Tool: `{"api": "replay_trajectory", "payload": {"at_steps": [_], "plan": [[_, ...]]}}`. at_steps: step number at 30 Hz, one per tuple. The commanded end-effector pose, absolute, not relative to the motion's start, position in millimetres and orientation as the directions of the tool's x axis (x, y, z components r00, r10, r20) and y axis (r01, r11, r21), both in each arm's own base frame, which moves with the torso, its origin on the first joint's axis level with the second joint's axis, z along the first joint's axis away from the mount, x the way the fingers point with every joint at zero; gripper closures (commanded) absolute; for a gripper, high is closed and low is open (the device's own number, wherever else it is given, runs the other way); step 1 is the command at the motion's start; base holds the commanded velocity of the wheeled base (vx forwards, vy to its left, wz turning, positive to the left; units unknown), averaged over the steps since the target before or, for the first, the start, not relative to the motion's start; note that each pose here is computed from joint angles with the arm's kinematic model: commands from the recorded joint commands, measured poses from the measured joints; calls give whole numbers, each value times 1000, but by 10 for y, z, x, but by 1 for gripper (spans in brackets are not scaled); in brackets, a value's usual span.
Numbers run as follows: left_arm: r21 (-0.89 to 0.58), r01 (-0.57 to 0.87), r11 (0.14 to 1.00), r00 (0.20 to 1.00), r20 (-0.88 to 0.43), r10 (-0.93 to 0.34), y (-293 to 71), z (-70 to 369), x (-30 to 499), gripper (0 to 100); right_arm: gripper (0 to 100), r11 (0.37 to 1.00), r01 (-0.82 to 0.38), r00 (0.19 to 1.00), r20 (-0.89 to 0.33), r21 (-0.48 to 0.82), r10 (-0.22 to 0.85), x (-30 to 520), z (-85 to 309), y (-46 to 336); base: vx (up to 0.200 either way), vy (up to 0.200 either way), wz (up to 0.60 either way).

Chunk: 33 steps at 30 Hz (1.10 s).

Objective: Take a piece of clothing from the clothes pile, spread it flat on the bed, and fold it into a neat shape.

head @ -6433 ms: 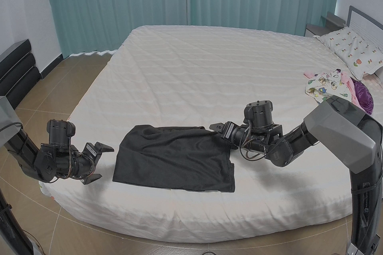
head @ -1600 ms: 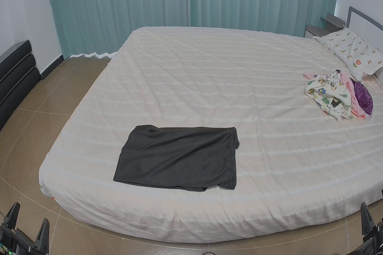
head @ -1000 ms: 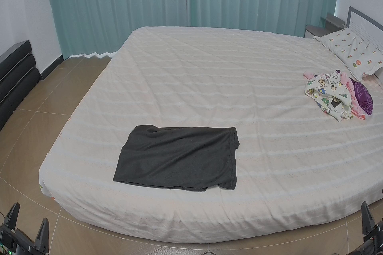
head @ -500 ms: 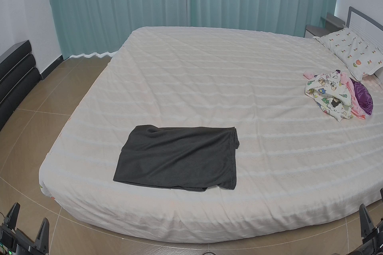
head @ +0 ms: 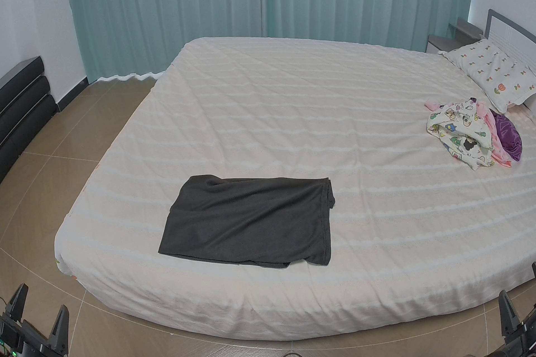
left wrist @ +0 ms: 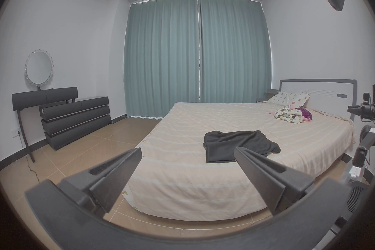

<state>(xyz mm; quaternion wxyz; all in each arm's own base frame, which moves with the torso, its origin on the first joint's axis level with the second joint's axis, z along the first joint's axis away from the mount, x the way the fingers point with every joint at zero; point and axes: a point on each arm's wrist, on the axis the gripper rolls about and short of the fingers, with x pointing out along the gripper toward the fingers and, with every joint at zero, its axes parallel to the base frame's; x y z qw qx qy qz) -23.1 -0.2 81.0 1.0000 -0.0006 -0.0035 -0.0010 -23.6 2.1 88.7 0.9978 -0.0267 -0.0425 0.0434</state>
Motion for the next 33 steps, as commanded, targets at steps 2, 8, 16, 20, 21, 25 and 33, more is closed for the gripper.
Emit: {"api": "replay_trajectory", "payload": {"at_steps": [2, 8, 16, 20, 21, 25, 33], "plan": [[-2, 2, 1000, 1000, 0, -2, -2, 759, -226, 0, 0, 995, -78, 994, 76, -68, 83, -231, 835, 20, 0, 0, 0], [-2, 2, 1000, 1000, 0, -2, -2, 759, -226, 0, 0, 994, -75, 994, 76, -77, 81, -231, 835, 20, 0, 0, 0], [-2, 2, 1000, 1000, 0, -2, -2, 759, -226, 0, 0, 995, -83, 993, 73, -62, 87, -229, 834, 21, 0, 0, 0], [-2, 2, 1000, 1000, 0, -2, -2, 759, -226, 0, 0, 990, -108, 992, 70, 86, 103, -229, 831, 24, 0, 0, 0], [-2, 2, 1000, 1000, 0, -2, -2, 759, -226, 0, 0, 988, -108, 992, 70, 107, 101, -229, 831, 24, 0, 0, 0], [-2, 2, 1000, 1000, 0, -2, -2, 759, -226, 0, 0, 988, -105, 993, 70, 109, 98, -229, 831, 23, 0, 0, 0], [-2, 2, 1000, 1000, 0, -2, -2, 759, -226, 0, 0, 999, -1, 997, 80, -50, 5, -230, 838, 2, 0, 0, 0]]}}
